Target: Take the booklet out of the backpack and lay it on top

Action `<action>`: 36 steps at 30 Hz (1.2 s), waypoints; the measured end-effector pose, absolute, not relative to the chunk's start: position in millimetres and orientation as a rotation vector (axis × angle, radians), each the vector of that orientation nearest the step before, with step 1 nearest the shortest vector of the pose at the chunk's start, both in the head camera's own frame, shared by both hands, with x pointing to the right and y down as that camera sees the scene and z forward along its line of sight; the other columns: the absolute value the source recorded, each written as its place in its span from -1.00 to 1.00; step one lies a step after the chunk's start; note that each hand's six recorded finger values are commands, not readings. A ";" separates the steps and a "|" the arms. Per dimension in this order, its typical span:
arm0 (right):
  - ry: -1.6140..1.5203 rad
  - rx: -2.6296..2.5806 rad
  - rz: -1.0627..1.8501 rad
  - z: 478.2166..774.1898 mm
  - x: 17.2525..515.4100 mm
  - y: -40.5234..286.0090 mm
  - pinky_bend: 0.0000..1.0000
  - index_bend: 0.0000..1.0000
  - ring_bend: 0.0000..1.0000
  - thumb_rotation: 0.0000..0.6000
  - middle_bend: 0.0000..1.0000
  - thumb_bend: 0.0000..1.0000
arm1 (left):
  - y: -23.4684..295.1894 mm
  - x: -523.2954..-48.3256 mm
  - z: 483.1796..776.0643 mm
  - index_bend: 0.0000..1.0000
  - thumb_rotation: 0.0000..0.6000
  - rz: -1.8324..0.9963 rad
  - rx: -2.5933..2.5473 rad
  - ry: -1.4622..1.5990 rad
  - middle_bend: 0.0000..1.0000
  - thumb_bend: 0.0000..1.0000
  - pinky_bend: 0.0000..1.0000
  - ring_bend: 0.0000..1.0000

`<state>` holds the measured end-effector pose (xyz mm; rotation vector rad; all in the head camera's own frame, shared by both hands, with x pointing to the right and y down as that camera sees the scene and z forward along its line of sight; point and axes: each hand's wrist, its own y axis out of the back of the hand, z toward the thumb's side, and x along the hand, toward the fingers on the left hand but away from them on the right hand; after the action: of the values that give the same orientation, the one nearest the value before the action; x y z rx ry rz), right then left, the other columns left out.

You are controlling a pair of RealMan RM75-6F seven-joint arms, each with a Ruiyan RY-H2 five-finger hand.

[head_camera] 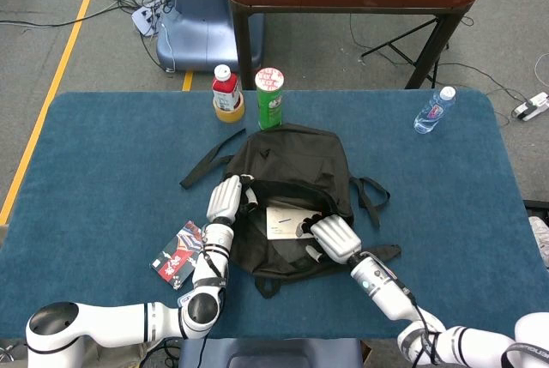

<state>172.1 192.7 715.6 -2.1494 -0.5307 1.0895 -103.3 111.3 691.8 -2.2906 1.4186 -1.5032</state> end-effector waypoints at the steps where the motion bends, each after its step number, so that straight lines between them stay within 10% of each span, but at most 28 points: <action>1: -0.541 -2.144 1.095 717.3 170.2 192.6 -0.15 -0.24 -0.36 1.00 -0.22 -0.45 | 111.1 -102.9 691.4 0.38 1.00 -1.502 -2.294 1.425 -0.20 0.68 -0.93 -0.38; 15: -0.613 -2.088 1.182 739.2 146.4 195.2 -0.17 -0.24 -0.41 1.00 -0.25 -0.72 | 111.1 -105.5 692.0 0.36 1.00 -1.523 -2.306 1.452 -0.20 0.68 -0.93 -0.38; 36: -0.637 -1.969 1.138 752.2 132.6 195.8 -0.72 -0.26 -0.72 1.00 -0.46 -0.77 | 111.7 -113.3 694.8 0.36 1.00 -1.552 -2.349 1.497 -0.20 0.68 -0.93 -0.38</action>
<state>132.6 195.8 752.2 -1.9694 -0.6371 1.1385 -113.3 111.7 694.8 -2.3493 1.4971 -1.5516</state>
